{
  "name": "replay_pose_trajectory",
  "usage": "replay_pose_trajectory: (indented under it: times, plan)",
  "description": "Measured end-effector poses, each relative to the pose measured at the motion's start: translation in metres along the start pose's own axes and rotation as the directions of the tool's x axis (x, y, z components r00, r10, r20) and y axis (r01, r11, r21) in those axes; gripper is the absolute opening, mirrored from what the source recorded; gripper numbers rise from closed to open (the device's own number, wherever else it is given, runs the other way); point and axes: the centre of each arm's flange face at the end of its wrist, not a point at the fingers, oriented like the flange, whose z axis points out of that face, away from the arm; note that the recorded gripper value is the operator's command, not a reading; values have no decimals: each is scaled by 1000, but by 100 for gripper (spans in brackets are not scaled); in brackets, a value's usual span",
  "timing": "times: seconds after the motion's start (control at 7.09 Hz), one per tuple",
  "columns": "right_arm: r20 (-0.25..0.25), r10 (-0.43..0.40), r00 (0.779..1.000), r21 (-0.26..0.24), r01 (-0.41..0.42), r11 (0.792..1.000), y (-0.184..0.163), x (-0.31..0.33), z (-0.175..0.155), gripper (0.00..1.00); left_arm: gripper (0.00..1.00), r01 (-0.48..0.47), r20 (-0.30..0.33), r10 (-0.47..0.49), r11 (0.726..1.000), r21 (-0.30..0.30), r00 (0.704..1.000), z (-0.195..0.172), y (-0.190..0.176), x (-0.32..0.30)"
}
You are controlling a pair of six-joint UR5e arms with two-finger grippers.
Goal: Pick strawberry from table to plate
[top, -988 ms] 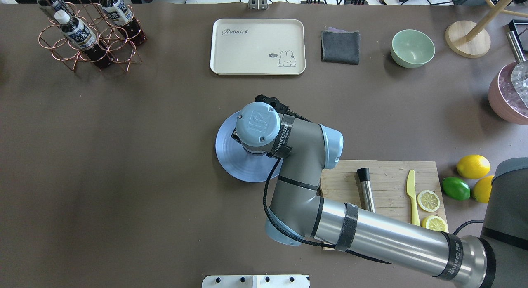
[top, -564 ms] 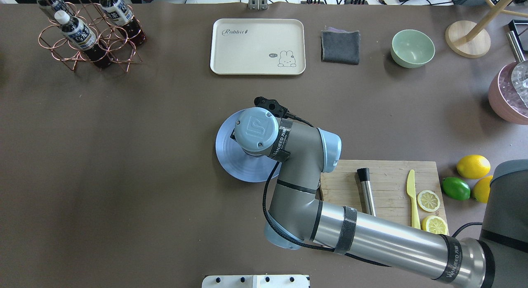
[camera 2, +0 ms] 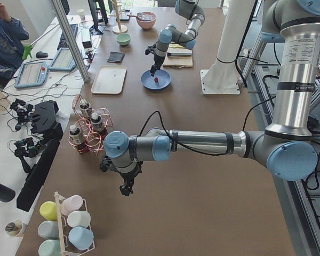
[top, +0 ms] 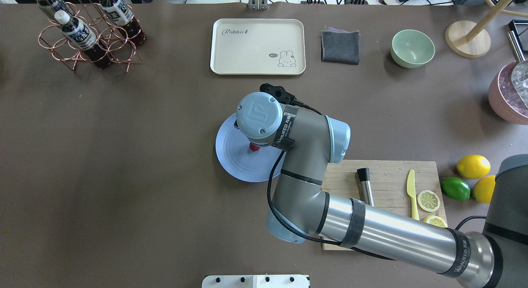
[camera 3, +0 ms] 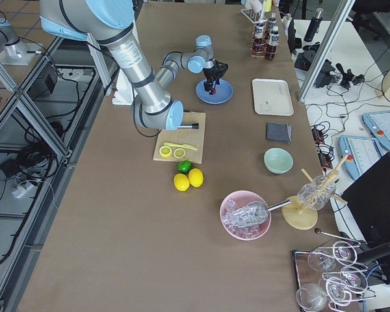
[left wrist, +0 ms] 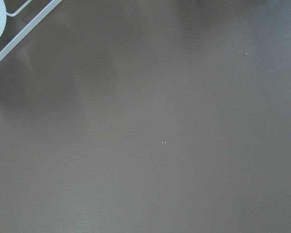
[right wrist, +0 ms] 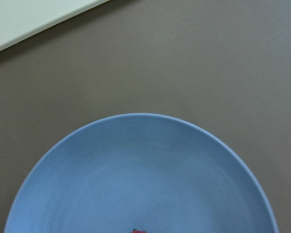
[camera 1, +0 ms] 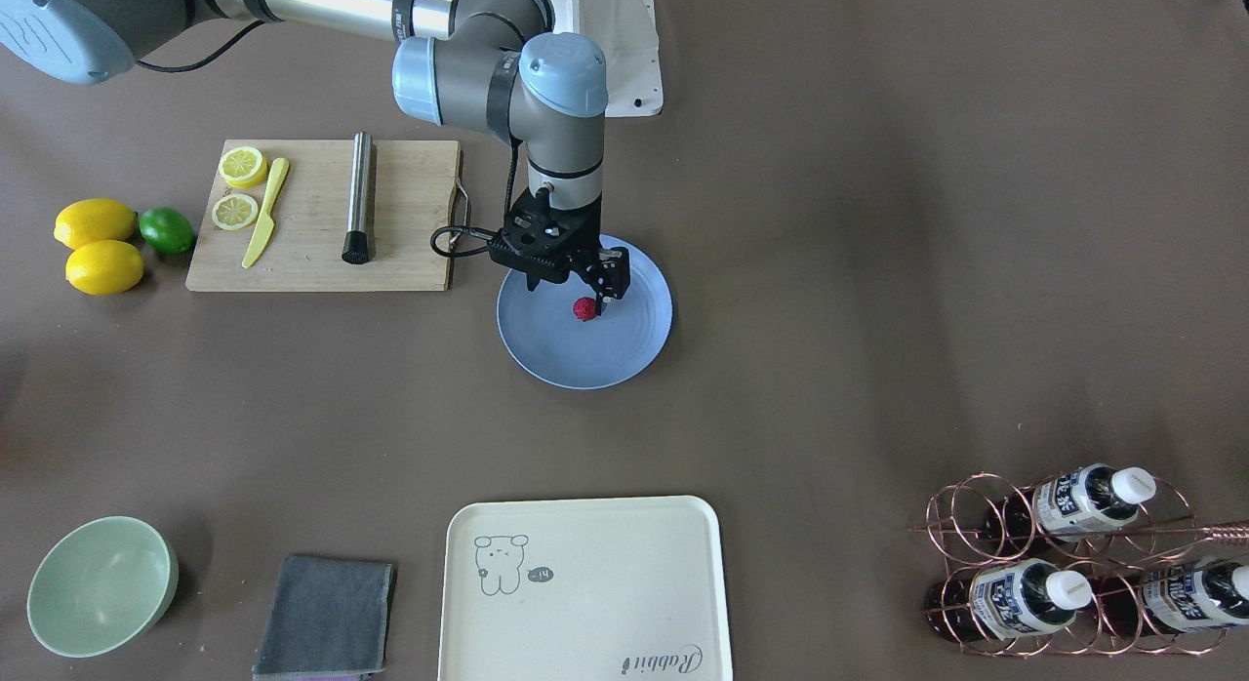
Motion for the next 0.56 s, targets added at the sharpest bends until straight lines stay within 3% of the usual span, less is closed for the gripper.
replay_pose_trajectory:
  times: [0.28, 0.56]
  plan:
    - [-60, -93, 994, -58, 89, 994, -69, 52, -19, 100, 99, 2, -1, -2, 1000, -1, 1000, 1, 5, 0]
    - [-76, -246, 966, -94, 239, 966, -143, 150, -27, 100, 99, 2, -2, -2, 1000, -1, 1000, 2, 8, 0]
